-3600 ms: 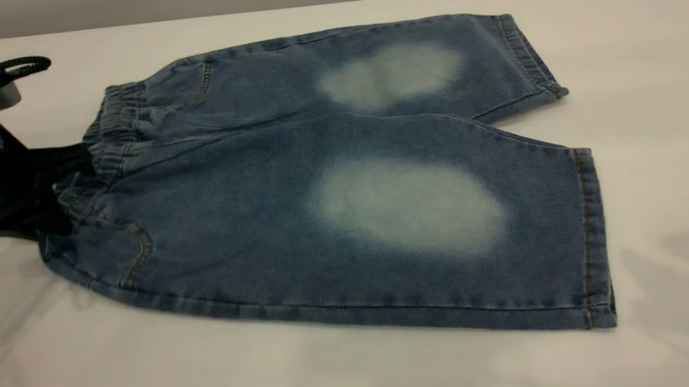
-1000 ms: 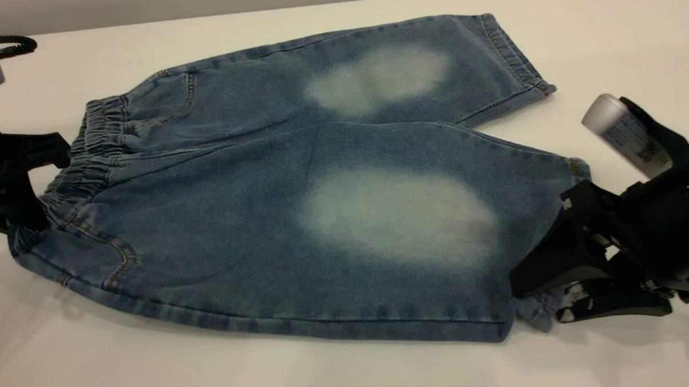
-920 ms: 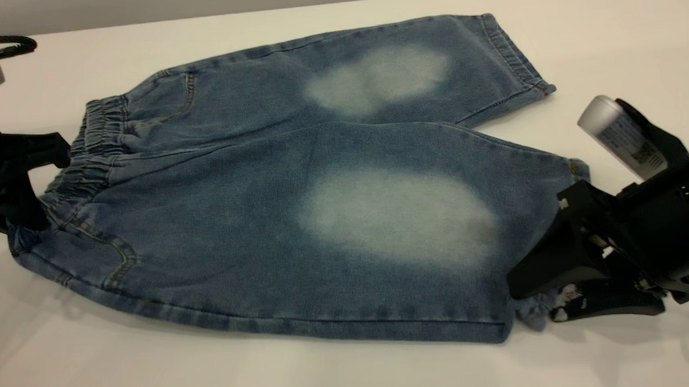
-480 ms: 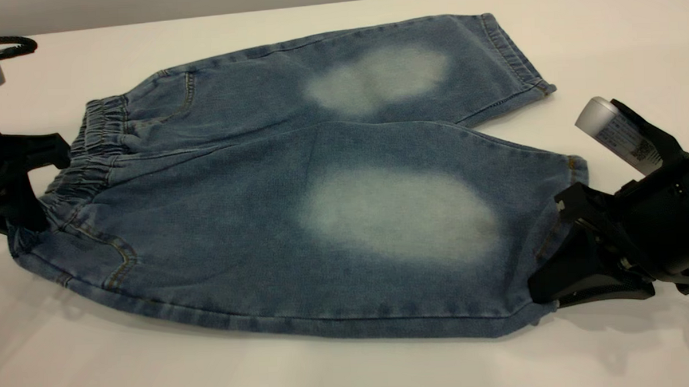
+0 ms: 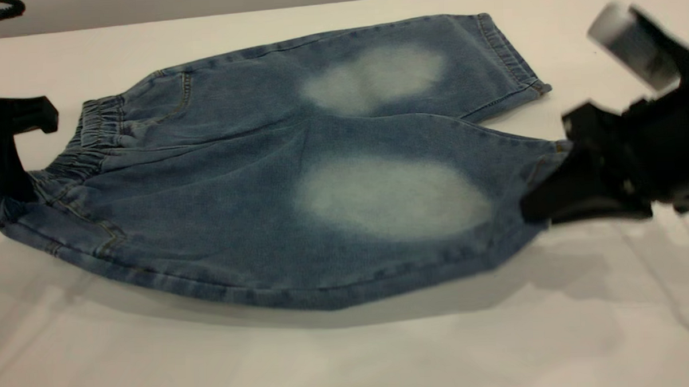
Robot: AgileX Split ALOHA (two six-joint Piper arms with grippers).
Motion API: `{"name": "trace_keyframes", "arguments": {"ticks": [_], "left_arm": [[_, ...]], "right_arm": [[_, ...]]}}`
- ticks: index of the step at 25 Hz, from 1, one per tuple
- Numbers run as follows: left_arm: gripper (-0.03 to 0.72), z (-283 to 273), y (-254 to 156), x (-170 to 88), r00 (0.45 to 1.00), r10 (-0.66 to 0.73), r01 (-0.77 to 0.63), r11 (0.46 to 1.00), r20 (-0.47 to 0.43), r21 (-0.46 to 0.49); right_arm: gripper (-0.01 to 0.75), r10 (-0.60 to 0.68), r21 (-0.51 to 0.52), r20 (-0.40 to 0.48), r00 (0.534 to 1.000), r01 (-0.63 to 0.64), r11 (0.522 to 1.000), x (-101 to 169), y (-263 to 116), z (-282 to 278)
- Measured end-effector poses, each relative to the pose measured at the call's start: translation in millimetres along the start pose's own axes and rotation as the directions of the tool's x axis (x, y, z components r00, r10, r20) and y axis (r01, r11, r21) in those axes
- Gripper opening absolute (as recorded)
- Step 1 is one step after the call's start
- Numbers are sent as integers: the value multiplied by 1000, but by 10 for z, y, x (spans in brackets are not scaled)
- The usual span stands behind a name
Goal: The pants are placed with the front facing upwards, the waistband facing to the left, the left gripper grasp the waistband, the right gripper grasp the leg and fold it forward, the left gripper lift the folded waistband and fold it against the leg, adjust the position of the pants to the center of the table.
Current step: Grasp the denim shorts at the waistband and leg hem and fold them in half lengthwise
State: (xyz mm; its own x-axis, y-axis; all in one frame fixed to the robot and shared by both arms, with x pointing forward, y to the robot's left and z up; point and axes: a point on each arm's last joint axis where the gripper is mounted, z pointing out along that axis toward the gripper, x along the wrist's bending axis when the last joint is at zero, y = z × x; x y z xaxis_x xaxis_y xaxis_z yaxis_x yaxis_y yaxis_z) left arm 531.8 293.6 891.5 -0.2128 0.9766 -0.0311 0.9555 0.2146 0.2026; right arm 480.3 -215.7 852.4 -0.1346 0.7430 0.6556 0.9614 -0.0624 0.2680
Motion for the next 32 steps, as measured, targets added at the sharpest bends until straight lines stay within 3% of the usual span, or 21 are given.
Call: {"name": "trace_keyframes", "arguments": {"ticks": [9,16,23,32], "left_arm": [[121,-168,286,-79,1000,13,-11,998,27,-64],[120,-295,488,-170,996,40,-29,991,85,-131],[120,-356,618,-217,992,53,-31,981,113,-192],[120,-286,861,-279,991,56,-28,973,119,-228]], "right_arm": [[22,-189,-137,-4,982,186,973,335,361,-309],[22,-244,-187,73,967,254,949,417,740,-388],[22,-253,-219,161,954,284,933,377,931,-395],[22,-295,-183,167,941,323,928,214,1252,-113]]}}
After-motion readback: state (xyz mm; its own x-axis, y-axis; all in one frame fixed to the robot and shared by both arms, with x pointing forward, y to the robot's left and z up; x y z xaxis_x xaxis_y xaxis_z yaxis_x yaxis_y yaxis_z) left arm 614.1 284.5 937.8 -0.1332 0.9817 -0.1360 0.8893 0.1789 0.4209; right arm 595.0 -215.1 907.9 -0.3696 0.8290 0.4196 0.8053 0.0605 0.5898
